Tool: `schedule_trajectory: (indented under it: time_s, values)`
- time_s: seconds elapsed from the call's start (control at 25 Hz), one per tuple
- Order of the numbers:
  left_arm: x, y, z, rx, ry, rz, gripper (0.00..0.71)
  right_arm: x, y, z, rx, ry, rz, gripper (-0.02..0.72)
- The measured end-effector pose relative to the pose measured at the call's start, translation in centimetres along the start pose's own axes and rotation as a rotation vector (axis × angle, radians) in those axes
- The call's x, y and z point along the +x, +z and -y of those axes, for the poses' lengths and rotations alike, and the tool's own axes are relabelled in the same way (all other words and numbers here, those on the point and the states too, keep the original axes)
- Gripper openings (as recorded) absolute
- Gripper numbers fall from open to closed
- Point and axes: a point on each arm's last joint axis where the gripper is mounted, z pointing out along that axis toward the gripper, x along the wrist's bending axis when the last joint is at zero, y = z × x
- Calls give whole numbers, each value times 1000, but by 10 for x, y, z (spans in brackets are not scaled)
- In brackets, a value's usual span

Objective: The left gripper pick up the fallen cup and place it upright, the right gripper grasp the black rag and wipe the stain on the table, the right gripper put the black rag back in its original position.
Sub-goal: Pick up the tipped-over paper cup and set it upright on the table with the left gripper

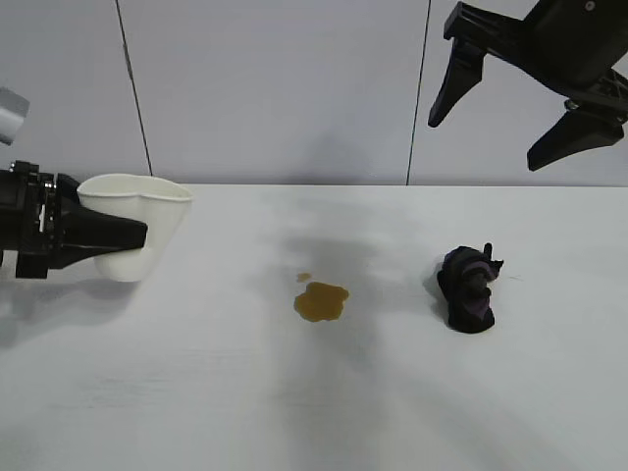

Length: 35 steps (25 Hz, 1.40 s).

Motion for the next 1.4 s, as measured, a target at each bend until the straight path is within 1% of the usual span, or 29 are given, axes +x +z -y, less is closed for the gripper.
schedule_trajectory:
  time_s: [0.2,0.44,0.6,0.76,0.96,1.08,1.12,1.16,1.28,1.32,1.4]
  values:
    - [-1,2,0,0,0,6,312,0,0,-1,-15,0,-2,661]
    - [-10,16,-3,-1,8,51,312,0,0,-2,-23,-1,-3,661]
    - [-12,20,4,8,-13,64,312,0,0,-2,-24,-4,-1,661]
    - [-13,21,7,9,-4,66,312,0,0,-2,-25,-4,-1,661]
    - [-15,25,22,24,-37,80,312,0,0,-2,-25,-6,-1,661]
    - [-16,26,24,26,-42,81,320,0,0,-2,-24,-7,-1,661]
    - [-15,26,24,25,-43,81,344,0,0,-2,-24,-8,-1,661]
    - [-15,26,24,25,-42,80,390,0,0,-2,-24,-9,-1,661]
    - [-15,26,24,24,-43,79,590,0,0,-2,-25,-10,-1,661]
    - [-15,26,24,24,-46,79,629,0,0,-2,-24,-10,-1,661]
    - [-15,26,23,25,-78,78,666,0,0,-2,-24,-10,-1,661]
